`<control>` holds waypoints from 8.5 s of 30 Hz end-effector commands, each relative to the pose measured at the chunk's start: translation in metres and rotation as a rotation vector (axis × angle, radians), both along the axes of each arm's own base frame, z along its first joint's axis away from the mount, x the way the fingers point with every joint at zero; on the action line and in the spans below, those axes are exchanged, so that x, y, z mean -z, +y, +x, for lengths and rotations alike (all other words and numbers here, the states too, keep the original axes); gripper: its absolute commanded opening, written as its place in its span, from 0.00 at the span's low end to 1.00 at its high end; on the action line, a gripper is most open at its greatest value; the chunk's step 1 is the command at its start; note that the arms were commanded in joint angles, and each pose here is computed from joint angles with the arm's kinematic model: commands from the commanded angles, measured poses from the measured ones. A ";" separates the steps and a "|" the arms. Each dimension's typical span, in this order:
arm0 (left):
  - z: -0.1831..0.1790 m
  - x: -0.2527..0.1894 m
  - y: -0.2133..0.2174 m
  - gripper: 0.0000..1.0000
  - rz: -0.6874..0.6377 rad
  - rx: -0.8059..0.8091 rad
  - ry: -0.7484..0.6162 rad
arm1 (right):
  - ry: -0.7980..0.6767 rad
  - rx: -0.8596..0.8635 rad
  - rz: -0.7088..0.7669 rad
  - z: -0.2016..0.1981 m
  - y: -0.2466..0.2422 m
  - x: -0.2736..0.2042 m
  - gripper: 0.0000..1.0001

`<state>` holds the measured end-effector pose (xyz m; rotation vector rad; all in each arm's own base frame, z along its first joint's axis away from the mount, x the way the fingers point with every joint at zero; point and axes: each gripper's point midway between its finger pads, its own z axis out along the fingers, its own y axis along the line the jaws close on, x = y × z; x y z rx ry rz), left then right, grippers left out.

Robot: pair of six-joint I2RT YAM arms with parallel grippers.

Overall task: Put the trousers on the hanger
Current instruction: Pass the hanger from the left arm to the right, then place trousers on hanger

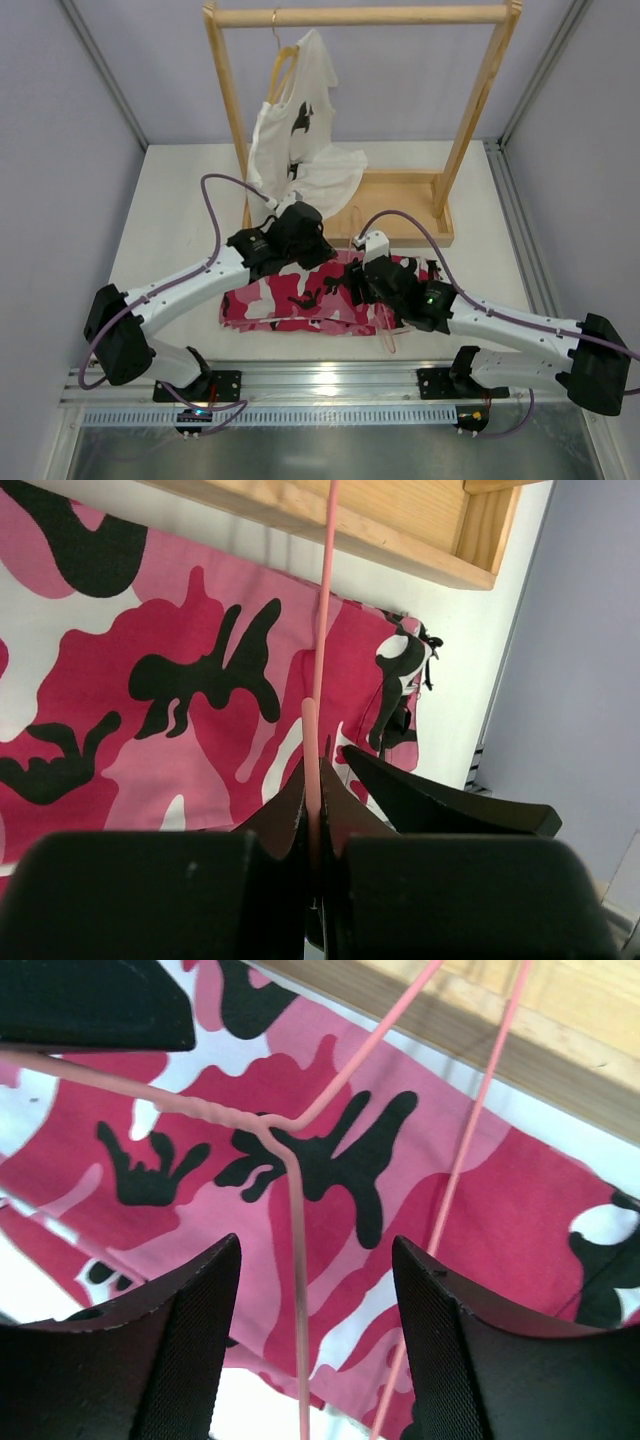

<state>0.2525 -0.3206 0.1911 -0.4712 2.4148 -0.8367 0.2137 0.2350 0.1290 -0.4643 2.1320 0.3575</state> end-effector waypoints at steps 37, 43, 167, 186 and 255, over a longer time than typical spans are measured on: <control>-0.008 -0.073 0.011 0.80 -0.077 0.090 -0.149 | -0.059 0.058 0.161 -0.032 -0.006 -0.045 0.04; -0.003 -0.082 0.034 0.84 0.011 0.133 -0.218 | 0.038 -0.023 0.352 -0.054 0.013 -0.050 0.04; -0.017 0.032 0.125 0.13 -0.230 -0.057 -0.122 | -0.028 0.128 0.623 -0.029 0.020 -0.031 0.04; -0.068 0.153 0.164 0.00 0.142 -0.250 0.193 | -0.038 0.087 0.655 -0.027 0.034 -0.047 0.04; -0.060 0.099 0.216 0.75 0.199 -0.395 -0.005 | 0.031 0.075 0.680 -0.031 0.047 -0.033 0.04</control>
